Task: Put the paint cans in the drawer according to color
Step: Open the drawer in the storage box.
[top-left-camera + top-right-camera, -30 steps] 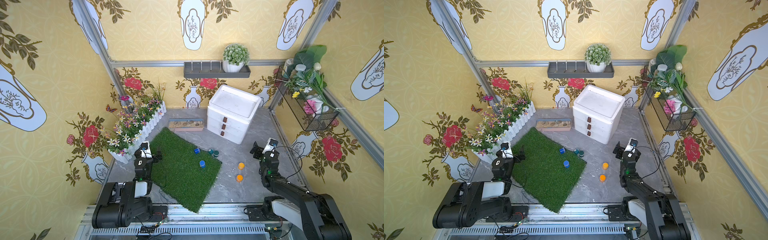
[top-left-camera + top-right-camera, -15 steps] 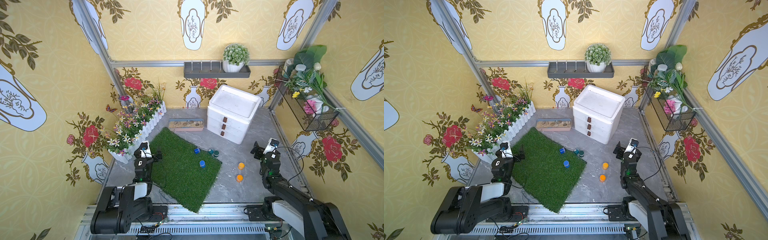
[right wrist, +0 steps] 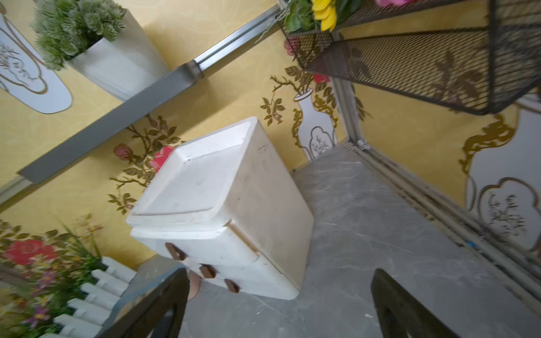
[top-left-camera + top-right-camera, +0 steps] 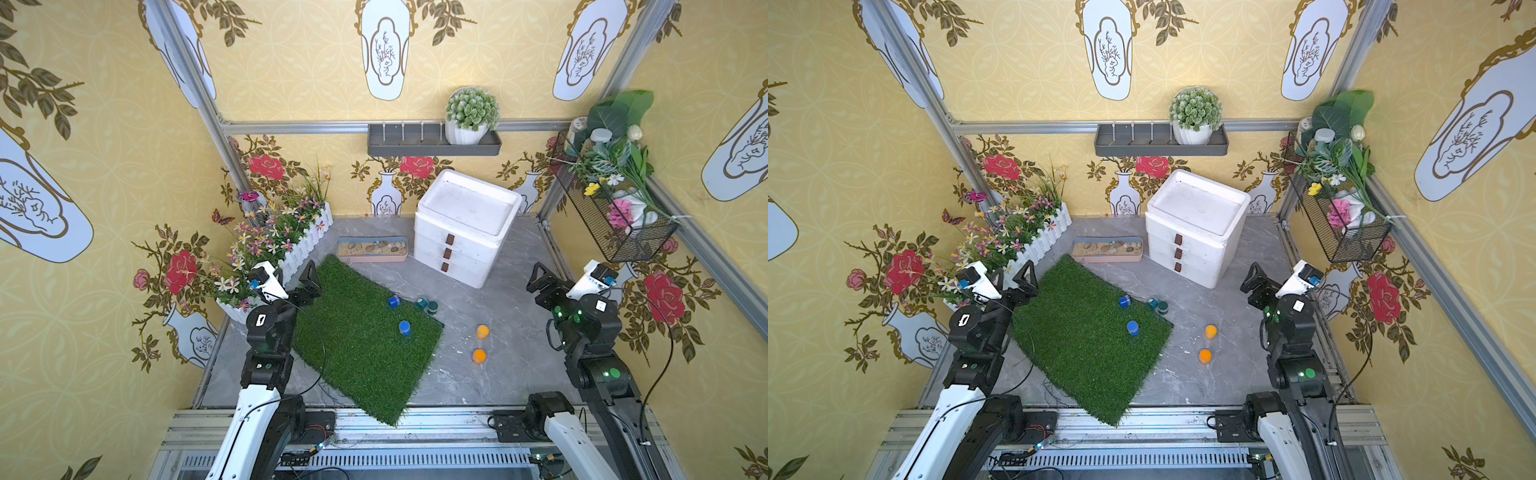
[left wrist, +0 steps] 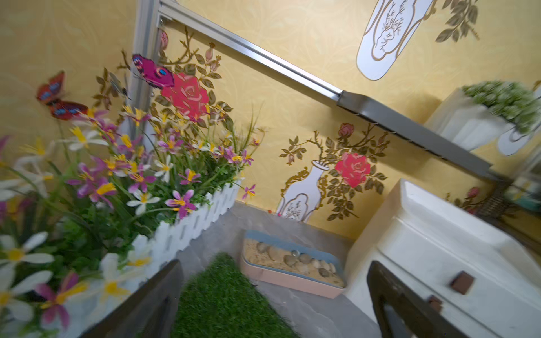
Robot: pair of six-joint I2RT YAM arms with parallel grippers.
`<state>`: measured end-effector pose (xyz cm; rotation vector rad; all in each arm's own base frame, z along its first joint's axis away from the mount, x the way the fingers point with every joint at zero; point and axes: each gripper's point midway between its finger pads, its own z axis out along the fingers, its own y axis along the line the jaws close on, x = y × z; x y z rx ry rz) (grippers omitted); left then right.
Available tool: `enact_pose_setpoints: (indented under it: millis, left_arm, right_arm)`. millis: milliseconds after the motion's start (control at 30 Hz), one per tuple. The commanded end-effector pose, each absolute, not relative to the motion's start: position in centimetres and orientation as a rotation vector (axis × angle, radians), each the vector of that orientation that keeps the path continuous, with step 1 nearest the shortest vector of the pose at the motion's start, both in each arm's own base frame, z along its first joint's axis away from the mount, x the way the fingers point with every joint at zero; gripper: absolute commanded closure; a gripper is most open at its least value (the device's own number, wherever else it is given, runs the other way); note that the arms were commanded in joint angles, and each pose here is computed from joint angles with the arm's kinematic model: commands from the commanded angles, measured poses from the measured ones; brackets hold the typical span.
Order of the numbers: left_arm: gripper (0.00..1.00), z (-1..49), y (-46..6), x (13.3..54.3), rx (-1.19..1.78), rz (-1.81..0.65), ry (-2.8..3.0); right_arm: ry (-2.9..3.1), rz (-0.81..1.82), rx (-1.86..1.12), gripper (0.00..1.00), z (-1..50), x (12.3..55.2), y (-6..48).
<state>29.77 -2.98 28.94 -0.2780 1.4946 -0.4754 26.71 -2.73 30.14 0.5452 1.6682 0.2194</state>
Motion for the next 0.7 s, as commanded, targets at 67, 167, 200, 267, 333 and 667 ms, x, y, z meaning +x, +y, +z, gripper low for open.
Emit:
enact_pose_setpoints:
  millis: [67, 167, 200, 267, 333, 667]
  left_arm:
    - [0.0, 29.1, -9.7, 30.5, -0.286, -1.021, 1.61]
    - [0.0, 28.9, -14.4, 31.5, -0.183, -1.14, 1.706]
    - [0.01, 28.8, -16.1, 31.8, -0.137, -1.169, 1.74]
    - [0.03, 28.3, -19.3, 32.7, -0.055, -1.205, 1.801]
    - [0.03, 27.3, -21.9, 33.6, -0.003, -1.218, 1.865]
    - [0.1, 23.0, -34.5, 37.0, 0.229, -1.138, 2.105]
  right_arm:
    - [1.76, 0.67, 0.313, 0.03, 31.3, 26.8, 5.6]
    - [1.84, 0.692, 0.199, 0.03, 31.8, 27.0, 8.2]
    - [1.874, 0.69, 0.158, 0.03, 32.0, 27.3, 9.1]
    - [1.924, 0.687, 0.095, 0.03, 32.4, 27.7, 10.7]
    - [1.953, 0.693, 0.06, 0.03, 32.6, 28.3, 12.0]
    - [1.969, 0.609, 0.326, 0.03, 32.8, 30.3, 10.5]
